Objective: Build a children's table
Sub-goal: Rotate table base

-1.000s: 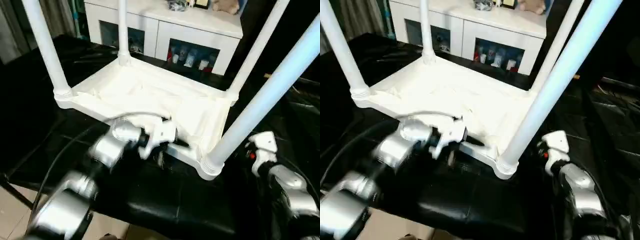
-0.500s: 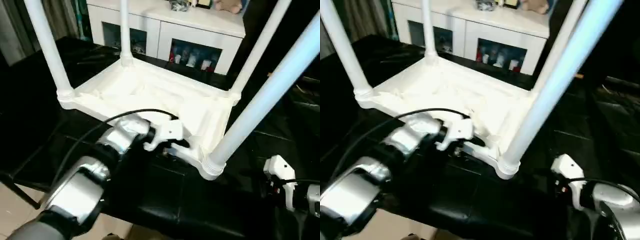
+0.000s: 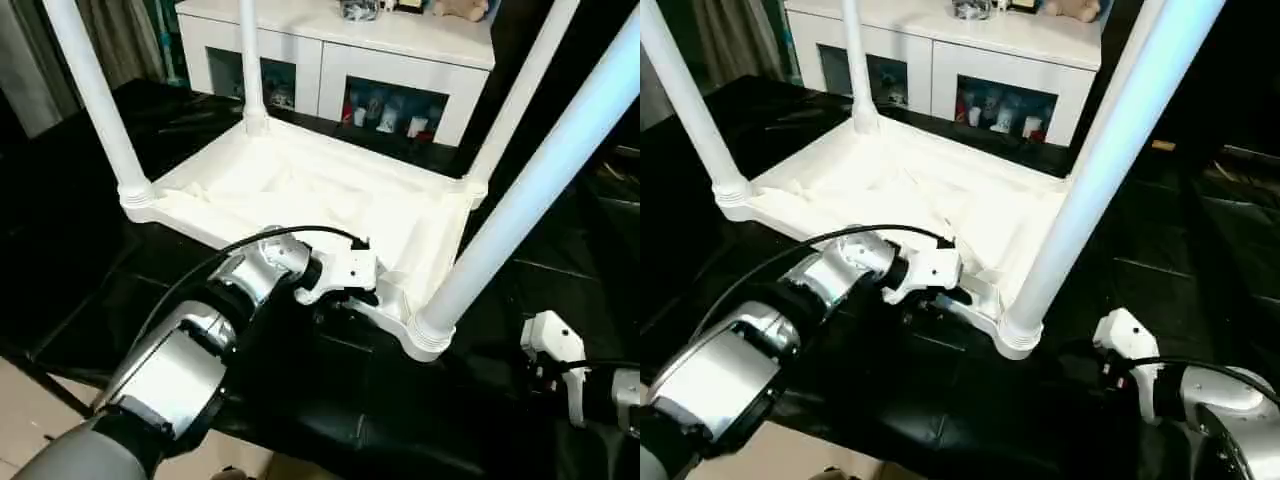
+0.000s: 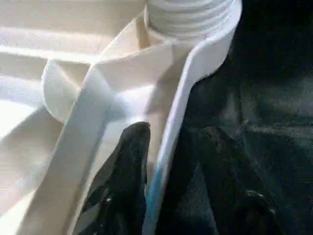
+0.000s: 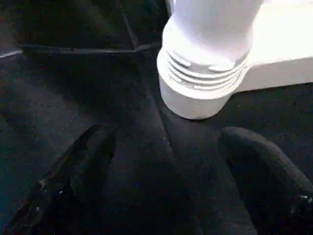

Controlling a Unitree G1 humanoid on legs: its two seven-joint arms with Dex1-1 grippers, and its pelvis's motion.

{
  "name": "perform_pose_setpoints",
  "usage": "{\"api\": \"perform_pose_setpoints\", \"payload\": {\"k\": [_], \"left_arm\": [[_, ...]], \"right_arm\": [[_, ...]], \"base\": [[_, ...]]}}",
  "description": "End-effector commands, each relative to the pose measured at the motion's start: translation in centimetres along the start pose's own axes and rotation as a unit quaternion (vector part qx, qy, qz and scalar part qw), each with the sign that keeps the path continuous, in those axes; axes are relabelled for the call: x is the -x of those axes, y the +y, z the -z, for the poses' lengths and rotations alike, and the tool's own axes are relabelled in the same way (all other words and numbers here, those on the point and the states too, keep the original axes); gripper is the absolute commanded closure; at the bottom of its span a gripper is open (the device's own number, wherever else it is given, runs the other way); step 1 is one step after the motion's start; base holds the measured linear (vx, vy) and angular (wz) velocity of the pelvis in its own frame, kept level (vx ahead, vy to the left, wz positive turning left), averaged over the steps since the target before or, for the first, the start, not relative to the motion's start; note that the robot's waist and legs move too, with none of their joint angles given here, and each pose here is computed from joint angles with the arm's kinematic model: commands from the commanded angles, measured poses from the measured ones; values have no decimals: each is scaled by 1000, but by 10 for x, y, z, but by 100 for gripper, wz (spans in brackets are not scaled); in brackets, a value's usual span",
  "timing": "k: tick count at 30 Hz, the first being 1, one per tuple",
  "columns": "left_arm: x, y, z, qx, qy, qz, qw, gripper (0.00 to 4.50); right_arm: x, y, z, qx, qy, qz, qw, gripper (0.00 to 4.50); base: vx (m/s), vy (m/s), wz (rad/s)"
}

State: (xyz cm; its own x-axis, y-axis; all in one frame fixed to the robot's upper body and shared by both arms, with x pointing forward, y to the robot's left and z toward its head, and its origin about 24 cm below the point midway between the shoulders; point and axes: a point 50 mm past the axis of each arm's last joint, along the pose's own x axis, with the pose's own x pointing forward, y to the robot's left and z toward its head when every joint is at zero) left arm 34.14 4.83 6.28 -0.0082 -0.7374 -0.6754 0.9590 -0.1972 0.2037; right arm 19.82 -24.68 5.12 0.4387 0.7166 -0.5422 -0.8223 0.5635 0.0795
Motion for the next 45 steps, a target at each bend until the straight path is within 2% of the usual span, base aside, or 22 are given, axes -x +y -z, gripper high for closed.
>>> {"api": "perform_pose_setpoints", "payload": {"k": [1, 4, 7, 8, 15, 19, 21, 26, 30, 32, 37, 38, 40, 42, 45], "left_arm": [[-2, 1, 2, -10, 29, -2, 1000, 307], [-2, 1, 5, -2, 44, -10, 999, 327], [-2, 1, 13, 42, 60, -17, 997, 337], [-2, -1, 17, 59, 70, -11, 996, 357], [-1, -2, 23, 113, 86, -7, 990, 382], [4, -1, 26, 182, 82, -9, 980, 388], [6, -1, 28, 195, 79, -12, 978, 399], [14, -10, 48, 254, 72, -43, 964, 420], [16, -15, 51, 260, 57, -56, 962, 433], [15, -23, 52, 271, 39, -71, 959, 440], [14, -28, 47, 260, 17, -91, 961, 450], [13, -30, 43, 245, -8, -97, 965, 450], [13, -31, 42, 242, -18, -101, 965, 450], [11, -41, 36, 179, -67, -88, 978, 450], [10, -46, 35, 174, -76, -76, 979, 450]], "right_arm": [[1, 3, 0, 6, 13, -1, 1000, 70], [0, 5, 1, 5, 14, -2, 1000, 70], [-2, 6, 1, 3, 17, -2, 1000, 70], [-3, 6, 2, 3, 18, -1, 1000, 70], [-4, 3, -1, 7, 20, 1, 1000, 70], [-4, -5, -2, 17, 18, 29, 999, 70], [-5, -8, -3, 20, 15, 41, 999, 70], [-14, -20, -10, 21, -22, 96, 995, 70], [-20, -22, -13, 10, -40, 100, 994, 70], [-31, -24, -17, -9, -66, 108, 992, 70], [-42, -27, -18, -17, -75, 119, 990, 70], [-48, -26, -19, -7, -76, 117, 990, 70], [-51, -25, -20, -3, -77, 116, 990, 70], [-59, -22, -21, 16, -88, 103, 991, 70], [-61, -22, -21, 21, -92, 100, 990, 70]], "base": [[0, 0, 0], [0, 0, 0], [0, 0, 0], [0, 0, 0], [0, 0, 0], [0, 0, 0], [0, 0, 0], [0, 0, 0], [0, 0, 0], [0, 0, 0], [0, 0, 0], [0, 0, 0], [0, 0, 0], [0, 0, 0], [0, 0, 0]]}}
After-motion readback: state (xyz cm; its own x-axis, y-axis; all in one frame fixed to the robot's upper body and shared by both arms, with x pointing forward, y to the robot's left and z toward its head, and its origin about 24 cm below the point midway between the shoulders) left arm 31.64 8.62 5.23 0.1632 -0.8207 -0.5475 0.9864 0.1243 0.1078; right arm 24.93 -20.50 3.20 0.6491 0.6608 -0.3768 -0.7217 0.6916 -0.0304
